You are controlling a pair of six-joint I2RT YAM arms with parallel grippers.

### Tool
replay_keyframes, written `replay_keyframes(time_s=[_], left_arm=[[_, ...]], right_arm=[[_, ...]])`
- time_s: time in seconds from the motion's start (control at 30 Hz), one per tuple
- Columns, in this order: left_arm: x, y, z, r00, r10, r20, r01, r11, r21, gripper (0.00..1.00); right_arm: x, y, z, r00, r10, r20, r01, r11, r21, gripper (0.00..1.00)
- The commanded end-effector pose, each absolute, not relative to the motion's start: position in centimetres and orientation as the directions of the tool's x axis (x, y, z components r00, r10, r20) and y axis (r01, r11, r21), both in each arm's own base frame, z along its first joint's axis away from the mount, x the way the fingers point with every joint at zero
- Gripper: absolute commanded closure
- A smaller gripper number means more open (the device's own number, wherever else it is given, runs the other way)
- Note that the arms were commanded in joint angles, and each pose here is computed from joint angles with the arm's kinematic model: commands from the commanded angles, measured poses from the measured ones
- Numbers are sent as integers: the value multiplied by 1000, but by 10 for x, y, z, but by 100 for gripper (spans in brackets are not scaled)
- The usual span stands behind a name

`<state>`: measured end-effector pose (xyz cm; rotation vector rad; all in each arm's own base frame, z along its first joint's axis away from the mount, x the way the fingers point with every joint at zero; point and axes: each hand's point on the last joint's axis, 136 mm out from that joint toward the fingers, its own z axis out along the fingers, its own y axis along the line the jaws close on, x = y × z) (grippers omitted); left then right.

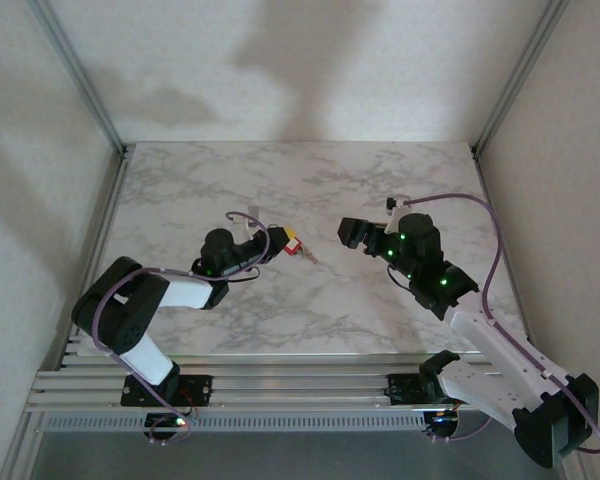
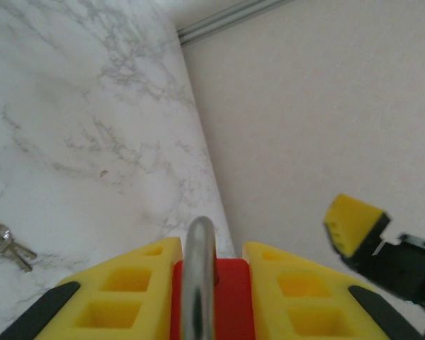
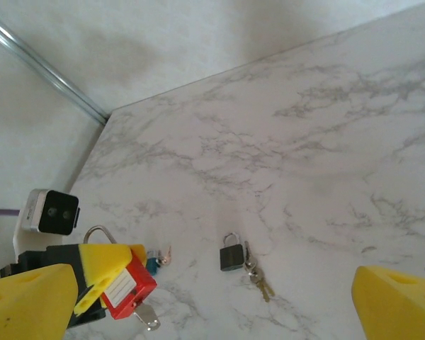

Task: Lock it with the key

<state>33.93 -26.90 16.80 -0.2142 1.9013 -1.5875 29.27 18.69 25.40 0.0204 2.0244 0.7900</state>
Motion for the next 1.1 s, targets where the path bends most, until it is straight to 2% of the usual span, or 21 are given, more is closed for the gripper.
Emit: replay_keyframes(time_s=[0.0, 0.23, 0.47, 0.87, 1.07], left_arm=[[345, -268, 191, -765, -550, -335, 299, 158, -941, 100], [352, -269, 223, -777, -573, -260, 328, -16, -945, 100], [359, -268, 226, -762, -593, -260, 326, -5, -945, 100], [354, -271, 221, -798, -573, -188, 298, -104, -949, 100], [353, -271, 221, -803, -568, -179, 298, -123, -947, 100]], right_arm=[[293, 196, 253, -619, 371, -692, -284, 716, 638, 1], [297, 194, 251, -652, 426, -627, -245, 665, 706, 1], [296, 184, 249, -658, 509, -555, -189, 602, 776, 1], [299, 194, 223, -719, 628, -299, -53, 379, 924, 1], [302, 211, 211, -770, 615, -170, -1, 265, 964, 6]])
